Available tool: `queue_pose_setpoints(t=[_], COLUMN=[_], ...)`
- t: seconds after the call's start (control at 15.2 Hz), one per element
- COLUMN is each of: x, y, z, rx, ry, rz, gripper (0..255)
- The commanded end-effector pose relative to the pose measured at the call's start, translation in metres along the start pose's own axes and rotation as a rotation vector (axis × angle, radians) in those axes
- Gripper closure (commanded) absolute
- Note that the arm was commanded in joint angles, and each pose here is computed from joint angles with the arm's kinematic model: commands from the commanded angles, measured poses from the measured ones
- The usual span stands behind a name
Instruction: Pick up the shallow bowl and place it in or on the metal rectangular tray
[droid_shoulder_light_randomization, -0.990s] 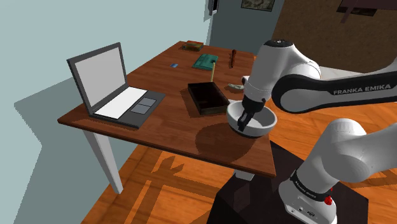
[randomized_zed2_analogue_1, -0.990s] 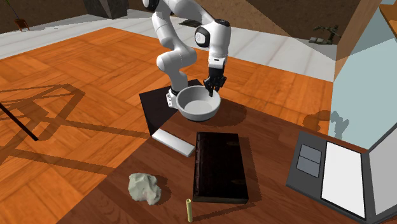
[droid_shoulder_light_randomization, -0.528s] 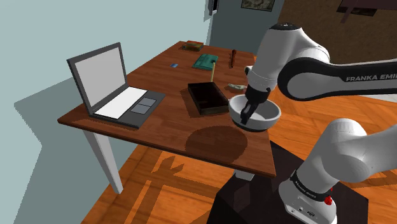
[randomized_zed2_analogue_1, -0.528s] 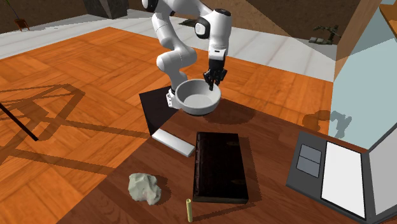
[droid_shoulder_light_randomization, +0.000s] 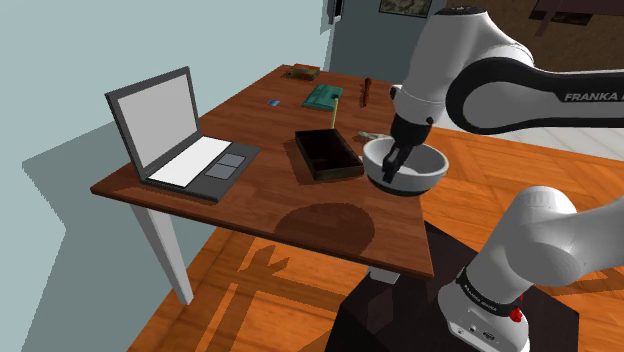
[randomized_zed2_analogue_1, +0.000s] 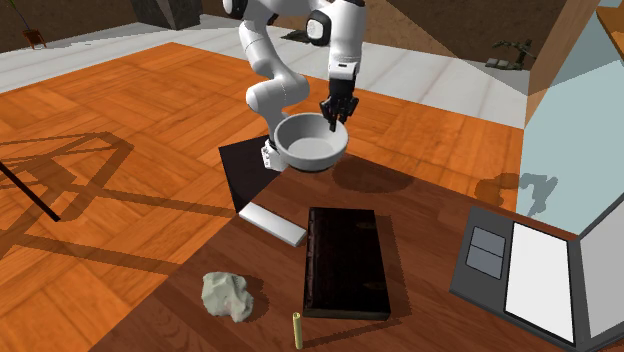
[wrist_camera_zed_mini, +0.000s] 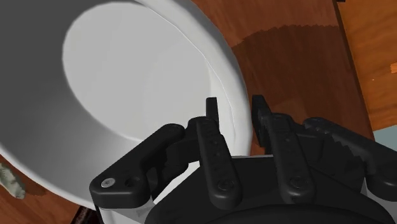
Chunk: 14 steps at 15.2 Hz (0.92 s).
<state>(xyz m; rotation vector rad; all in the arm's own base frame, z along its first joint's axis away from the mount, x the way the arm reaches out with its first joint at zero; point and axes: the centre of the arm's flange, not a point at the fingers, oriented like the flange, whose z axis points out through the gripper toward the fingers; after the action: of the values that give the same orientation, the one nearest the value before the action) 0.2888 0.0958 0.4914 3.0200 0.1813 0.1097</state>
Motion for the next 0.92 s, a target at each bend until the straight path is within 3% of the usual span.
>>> queue_pose_setpoints(t=[0.0,0.86], x=[0.013,0.175], y=[0.005,0.062], z=[-0.006,-0.005], rx=[0.000,0.000], ry=[0.001,0.001], rz=[0.000,0.000], gripper=[255,255])
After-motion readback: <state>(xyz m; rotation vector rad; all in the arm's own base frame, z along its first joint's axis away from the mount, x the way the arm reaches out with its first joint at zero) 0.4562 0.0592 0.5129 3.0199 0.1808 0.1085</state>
